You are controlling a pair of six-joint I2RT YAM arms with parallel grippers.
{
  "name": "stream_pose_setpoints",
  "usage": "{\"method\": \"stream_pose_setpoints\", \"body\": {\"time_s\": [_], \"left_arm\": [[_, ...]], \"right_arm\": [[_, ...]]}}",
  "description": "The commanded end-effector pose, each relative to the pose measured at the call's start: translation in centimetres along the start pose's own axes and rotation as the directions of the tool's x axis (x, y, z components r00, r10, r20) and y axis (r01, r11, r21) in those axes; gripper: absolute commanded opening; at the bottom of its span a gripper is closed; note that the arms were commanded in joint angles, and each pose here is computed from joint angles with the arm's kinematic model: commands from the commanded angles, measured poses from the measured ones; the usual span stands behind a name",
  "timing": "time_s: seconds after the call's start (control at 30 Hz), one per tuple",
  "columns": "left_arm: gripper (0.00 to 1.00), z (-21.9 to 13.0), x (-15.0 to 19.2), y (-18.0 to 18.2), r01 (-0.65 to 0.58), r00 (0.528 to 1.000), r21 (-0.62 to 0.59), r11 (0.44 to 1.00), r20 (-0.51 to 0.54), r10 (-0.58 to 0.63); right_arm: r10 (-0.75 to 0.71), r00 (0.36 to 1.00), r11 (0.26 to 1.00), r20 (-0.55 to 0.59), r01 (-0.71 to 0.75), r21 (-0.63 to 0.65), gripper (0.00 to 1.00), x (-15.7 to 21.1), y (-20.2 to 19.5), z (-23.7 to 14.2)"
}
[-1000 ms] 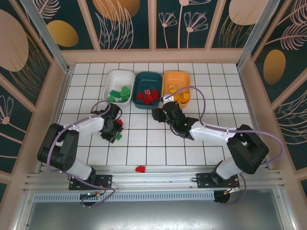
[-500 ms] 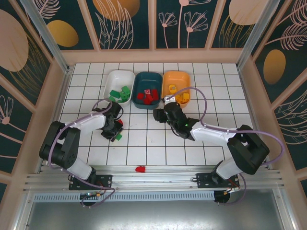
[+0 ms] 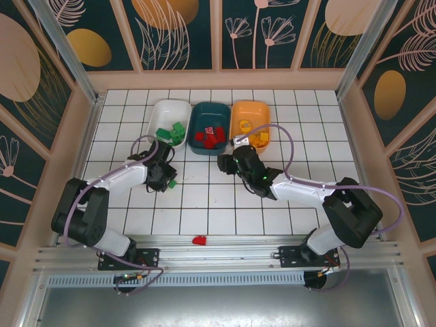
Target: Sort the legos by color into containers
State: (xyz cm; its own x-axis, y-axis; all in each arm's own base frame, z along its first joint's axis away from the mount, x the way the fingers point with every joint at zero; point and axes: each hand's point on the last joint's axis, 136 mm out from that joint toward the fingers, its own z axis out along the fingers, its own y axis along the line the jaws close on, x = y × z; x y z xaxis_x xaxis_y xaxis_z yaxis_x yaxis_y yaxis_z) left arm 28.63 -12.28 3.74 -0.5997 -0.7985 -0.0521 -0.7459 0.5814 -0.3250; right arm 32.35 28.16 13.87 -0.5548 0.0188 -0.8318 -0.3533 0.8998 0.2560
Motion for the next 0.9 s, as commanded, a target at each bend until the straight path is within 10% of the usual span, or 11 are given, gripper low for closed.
{"method": "stream_pose_setpoints", "body": {"time_s": [0.0, 0.4, 0.87], "left_arm": [[0.36, -1.9, -0.8, -2.2, -0.028, 0.999, 0.067, 0.997, 0.043, 0.025], [0.36, -7.5, -9.8, -8.8, -0.118, 0.936, 0.05, 0.992, 0.34, 0.094], [0.37, -2.0, -16.5, -14.2, -0.22, 0.892, -0.092, 0.971, 0.383, 0.238]], "right_arm": [[0.035, 0.998, 0.999, 0.047, -0.035, 0.003, 0.6, -1.0, -0.4, -0.3], [0.031, 0.998, 0.999, 0.046, -0.031, 0.005, 0.61, -1.2, -0.5, -0.5], [0.023, 0.999, 0.999, 0.028, -0.022, -0.031, 0.6, -1.2, 0.5, -0.6]]}}
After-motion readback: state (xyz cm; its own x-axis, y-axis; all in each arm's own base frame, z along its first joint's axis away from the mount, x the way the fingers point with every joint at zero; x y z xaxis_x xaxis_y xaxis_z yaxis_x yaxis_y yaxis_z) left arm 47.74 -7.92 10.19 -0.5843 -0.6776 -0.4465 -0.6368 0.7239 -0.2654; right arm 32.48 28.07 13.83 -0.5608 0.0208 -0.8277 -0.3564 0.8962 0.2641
